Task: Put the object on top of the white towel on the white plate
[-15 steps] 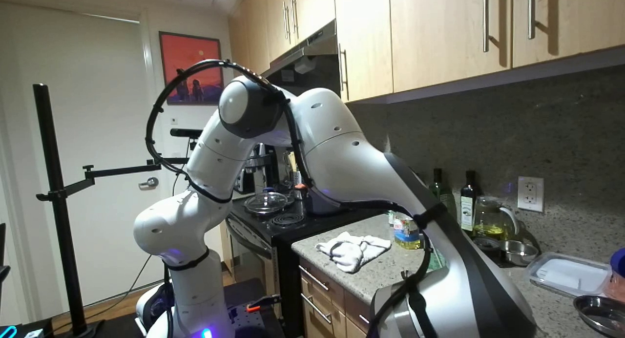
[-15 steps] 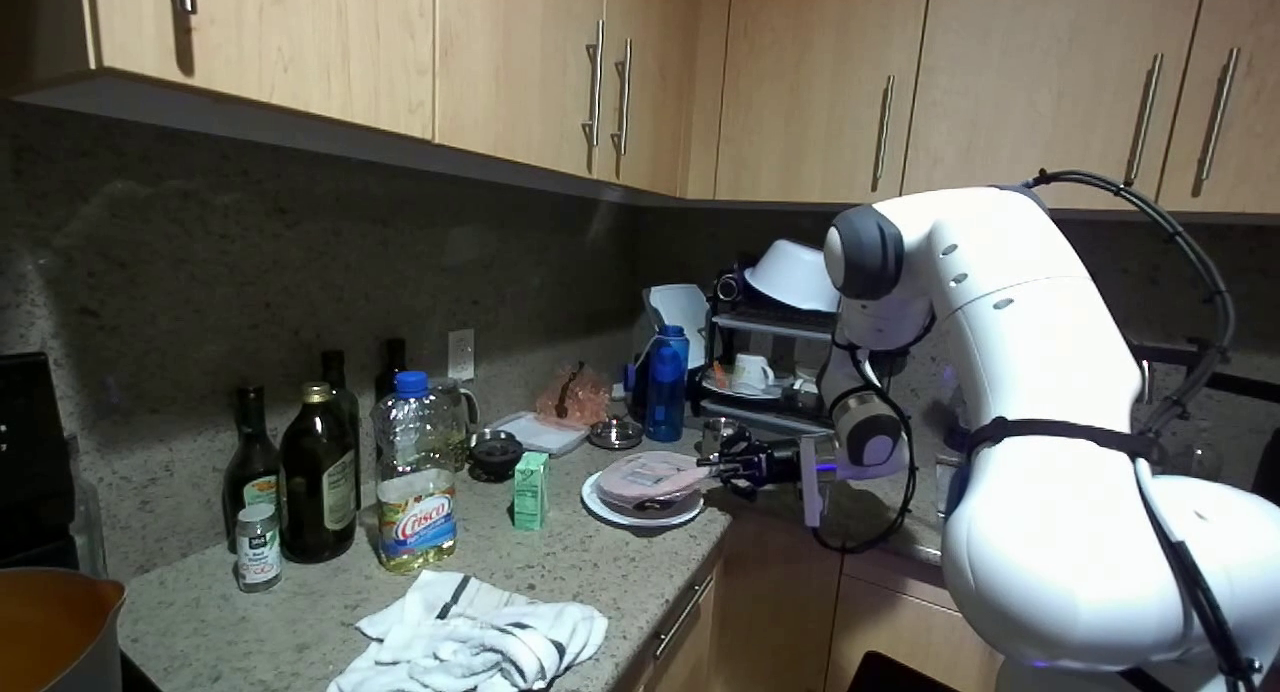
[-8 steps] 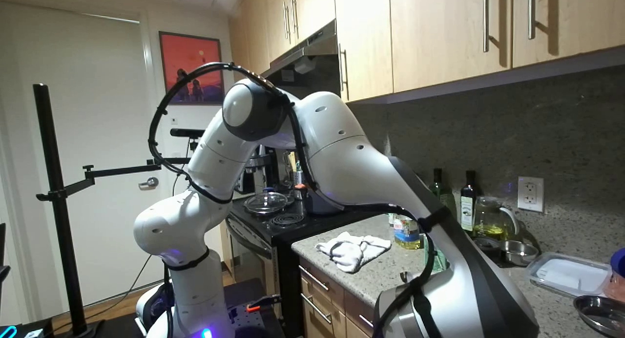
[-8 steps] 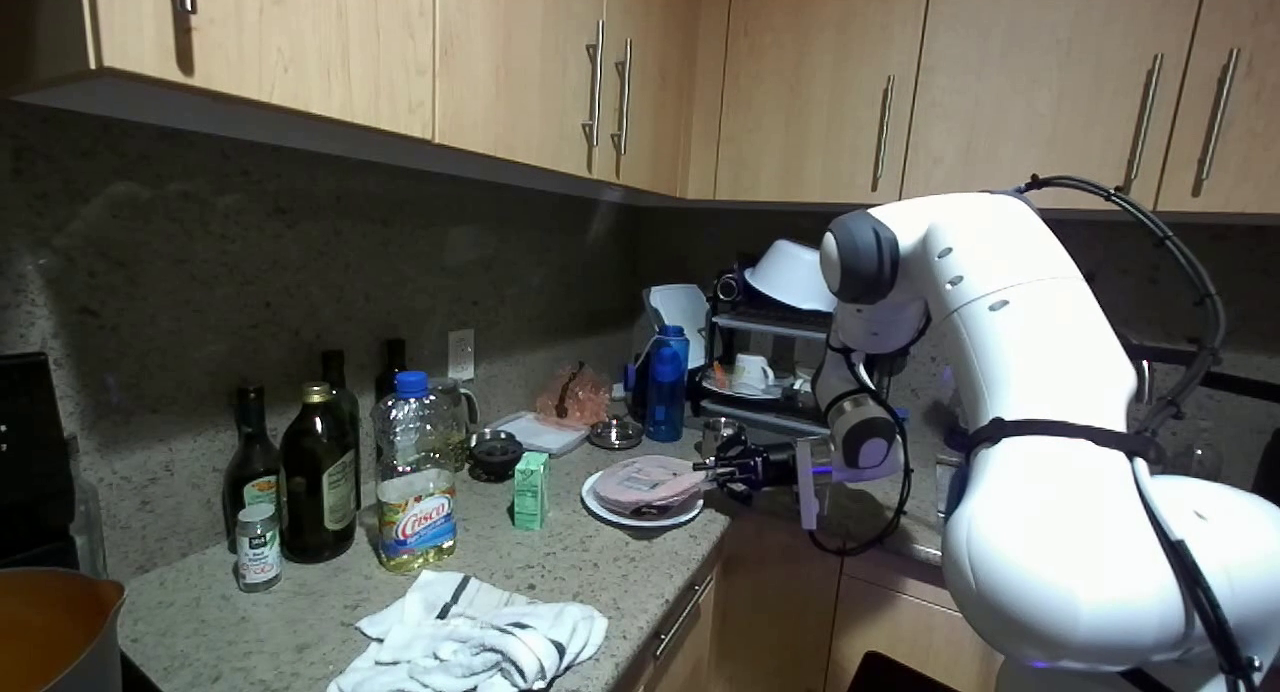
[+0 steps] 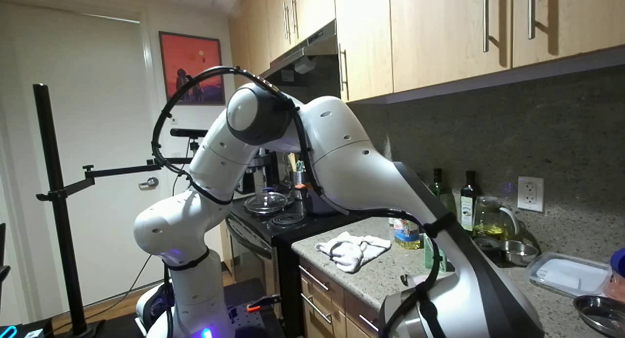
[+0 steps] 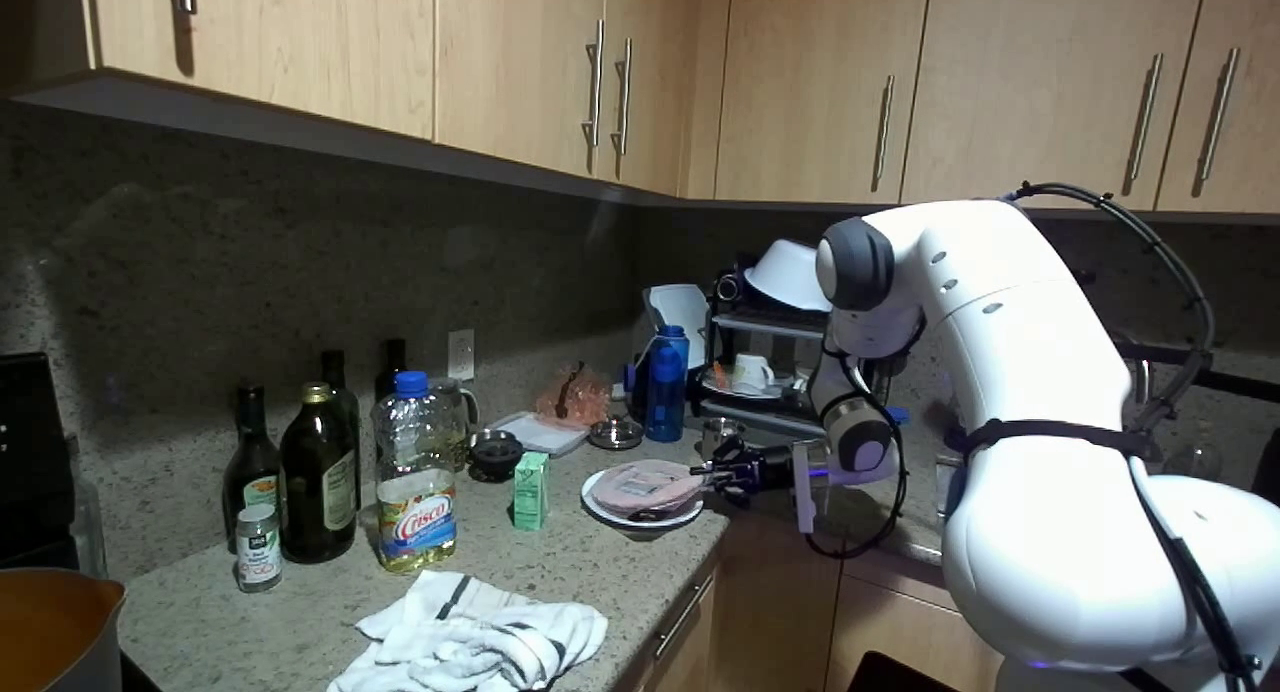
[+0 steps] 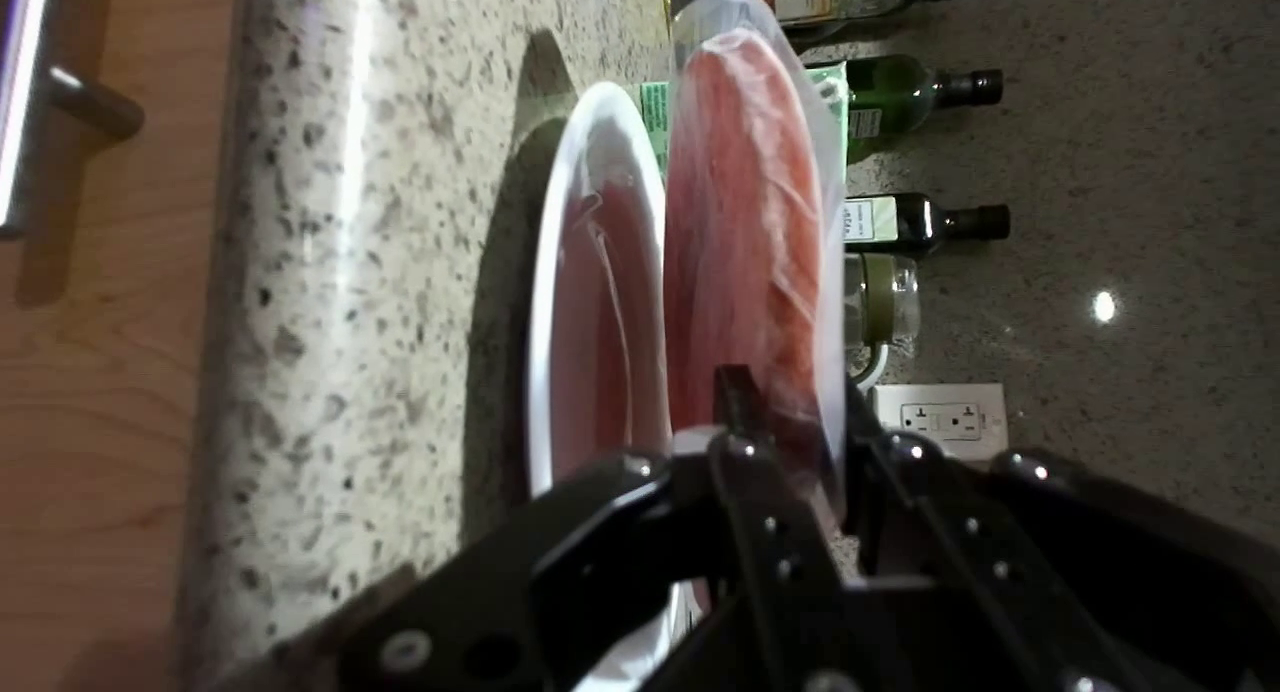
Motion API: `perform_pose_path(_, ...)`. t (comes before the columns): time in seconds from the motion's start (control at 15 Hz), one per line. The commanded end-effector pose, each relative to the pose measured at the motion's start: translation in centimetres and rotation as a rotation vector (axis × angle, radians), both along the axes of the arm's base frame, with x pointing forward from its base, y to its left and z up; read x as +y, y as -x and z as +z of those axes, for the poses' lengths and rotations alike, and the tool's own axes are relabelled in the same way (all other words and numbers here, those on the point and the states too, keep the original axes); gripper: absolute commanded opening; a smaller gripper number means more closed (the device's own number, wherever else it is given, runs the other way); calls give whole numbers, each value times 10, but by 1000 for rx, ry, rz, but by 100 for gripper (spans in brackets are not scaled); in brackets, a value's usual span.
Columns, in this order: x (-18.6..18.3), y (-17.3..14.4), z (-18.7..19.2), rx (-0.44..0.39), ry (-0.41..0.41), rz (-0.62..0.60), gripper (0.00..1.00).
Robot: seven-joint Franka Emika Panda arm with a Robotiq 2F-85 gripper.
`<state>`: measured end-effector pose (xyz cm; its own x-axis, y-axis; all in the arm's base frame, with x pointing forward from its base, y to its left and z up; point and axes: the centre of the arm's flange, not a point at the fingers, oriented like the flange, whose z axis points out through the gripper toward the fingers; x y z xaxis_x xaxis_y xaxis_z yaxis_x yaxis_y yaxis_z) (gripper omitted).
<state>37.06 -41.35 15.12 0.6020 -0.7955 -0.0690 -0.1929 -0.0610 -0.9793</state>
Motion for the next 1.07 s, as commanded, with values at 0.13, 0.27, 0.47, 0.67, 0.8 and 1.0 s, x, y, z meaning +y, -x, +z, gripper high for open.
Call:
perform_pose_path(0.13, -5, -9, 13, -47, -8, 30, 5)
perform_pose_path(0.27, -6, -10, 11, -42, -9, 30, 5)
perform_pose_path(0.47, -5, -11, 5, -29, -11, 32, 5)
perform_pose_path(0.67, -6, -12, 1, -27, -12, 30, 5)
perform_pose_path(0.8, -6, -14, -1, -26, -8, 31, 5)
perform_pose_path(1.0, -8, -16, -5, -19, -4, 26, 5)
